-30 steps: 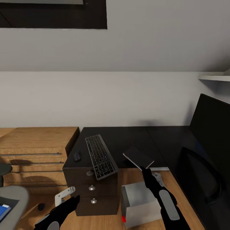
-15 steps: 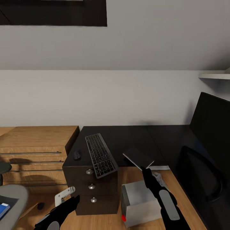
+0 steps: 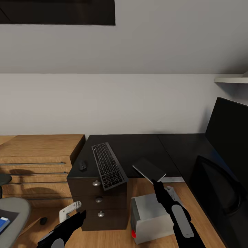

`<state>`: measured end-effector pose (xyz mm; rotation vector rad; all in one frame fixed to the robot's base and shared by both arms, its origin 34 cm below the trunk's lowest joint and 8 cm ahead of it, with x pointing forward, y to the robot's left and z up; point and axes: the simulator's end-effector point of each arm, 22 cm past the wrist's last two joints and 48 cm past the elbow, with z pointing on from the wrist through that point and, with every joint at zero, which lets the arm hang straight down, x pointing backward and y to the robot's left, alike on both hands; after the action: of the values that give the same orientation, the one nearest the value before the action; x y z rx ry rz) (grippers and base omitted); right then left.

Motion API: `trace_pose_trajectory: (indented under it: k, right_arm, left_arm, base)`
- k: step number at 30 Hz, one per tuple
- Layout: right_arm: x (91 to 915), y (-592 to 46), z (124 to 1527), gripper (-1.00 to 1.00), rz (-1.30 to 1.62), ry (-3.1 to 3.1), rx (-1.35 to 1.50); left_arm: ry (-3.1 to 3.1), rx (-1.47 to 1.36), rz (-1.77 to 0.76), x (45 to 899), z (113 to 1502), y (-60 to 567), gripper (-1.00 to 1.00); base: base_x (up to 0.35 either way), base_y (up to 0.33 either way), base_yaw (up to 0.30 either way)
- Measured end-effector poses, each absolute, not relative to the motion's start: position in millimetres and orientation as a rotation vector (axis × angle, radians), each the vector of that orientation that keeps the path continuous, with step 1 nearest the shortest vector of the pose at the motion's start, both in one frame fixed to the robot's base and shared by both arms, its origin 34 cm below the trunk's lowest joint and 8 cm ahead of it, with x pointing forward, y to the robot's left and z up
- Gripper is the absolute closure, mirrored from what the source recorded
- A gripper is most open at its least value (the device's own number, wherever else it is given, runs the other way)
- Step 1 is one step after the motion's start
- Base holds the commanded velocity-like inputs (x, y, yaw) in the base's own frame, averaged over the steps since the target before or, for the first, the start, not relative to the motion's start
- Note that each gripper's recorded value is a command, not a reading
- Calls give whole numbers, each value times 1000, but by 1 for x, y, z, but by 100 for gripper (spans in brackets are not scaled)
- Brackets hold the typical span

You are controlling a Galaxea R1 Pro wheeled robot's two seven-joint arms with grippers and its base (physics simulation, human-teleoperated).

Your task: In the bedroom, organize the workspace by keeping the computer under the desk, ensuring the monitor is on the desk, placing the keyboard on the desk next to the monitor, placing the mouse on the desk next to the keyboard, moving the folder from the swivel chair onto the desk next to the mouse, stacking the notebook on top of the folder with the pen on top of the notebook, and positioning the swivel chair next to the desk.

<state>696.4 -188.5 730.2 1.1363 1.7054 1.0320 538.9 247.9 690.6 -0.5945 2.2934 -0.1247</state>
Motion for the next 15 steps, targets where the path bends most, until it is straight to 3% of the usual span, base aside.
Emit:
trace_pose_trajectory:
  k: [15]
  right_arm:
    - [696, -189, 730, 100, 1031, 1706, 1137]
  left_arm:
    - [2300, -574, -140, 539, 690, 241, -100]
  base:
    - [80, 0, 0]
